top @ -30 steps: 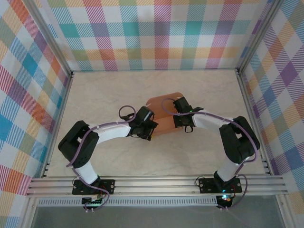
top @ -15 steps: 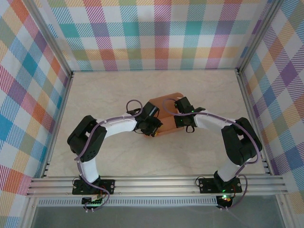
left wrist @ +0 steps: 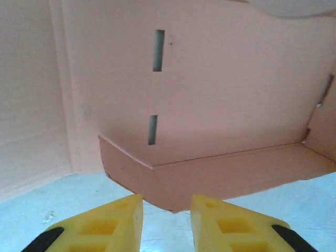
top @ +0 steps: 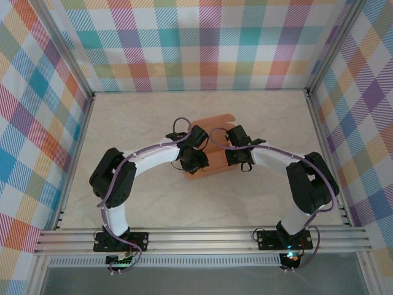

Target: Fold the paper box

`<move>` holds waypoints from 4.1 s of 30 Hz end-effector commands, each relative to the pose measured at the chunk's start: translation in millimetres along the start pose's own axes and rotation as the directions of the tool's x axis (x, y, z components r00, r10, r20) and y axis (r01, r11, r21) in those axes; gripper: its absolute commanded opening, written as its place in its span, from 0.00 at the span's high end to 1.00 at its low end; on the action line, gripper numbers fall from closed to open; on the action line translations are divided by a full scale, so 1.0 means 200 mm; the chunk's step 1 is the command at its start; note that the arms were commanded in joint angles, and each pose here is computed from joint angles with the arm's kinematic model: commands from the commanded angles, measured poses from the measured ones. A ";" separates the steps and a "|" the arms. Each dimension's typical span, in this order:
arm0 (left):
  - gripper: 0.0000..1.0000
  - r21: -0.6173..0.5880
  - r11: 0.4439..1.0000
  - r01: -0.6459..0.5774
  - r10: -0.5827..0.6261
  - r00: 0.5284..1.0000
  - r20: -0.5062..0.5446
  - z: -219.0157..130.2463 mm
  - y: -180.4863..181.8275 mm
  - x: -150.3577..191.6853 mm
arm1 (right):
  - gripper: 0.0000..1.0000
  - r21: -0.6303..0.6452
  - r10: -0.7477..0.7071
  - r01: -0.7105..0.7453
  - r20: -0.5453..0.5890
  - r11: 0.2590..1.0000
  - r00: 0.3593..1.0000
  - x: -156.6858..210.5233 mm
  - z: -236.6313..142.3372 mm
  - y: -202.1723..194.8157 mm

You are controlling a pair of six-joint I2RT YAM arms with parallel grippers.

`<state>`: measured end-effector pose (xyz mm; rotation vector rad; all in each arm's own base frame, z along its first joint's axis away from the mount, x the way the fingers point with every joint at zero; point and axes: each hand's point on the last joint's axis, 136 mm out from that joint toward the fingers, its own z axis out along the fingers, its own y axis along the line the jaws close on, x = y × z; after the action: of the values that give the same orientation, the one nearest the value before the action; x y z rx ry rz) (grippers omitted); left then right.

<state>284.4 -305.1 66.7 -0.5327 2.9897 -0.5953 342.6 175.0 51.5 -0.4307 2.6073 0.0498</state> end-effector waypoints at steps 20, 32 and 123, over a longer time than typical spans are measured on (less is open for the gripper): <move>0.76 0.071 0.975 0.209 -0.214 0.975 0.062 0.07 0.04 -0.07 | 1.00 -0.046 -0.006 0.006 0.001 0.999 1.000 -0.02 -0.04 0.04; 0.88 -0.006 1.000 0.003 -0.003 1.000 0.007 0.12 0.01 -0.04 | 1.00 -0.078 -0.041 0.041 -0.007 0.996 0.999 -0.01 -0.03 0.07; 0.86 0.157 0.965 0.209 -0.226 0.969 0.097 0.02 0.30 -0.43 | 1.00 -0.161 0.005 -0.009 -0.027 0.987 1.000 0.02 -0.02 0.15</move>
<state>344.4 -205.7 25.2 -0.8906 2.7780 -0.6483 328.8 197.0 47.8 -0.4895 2.6501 0.2291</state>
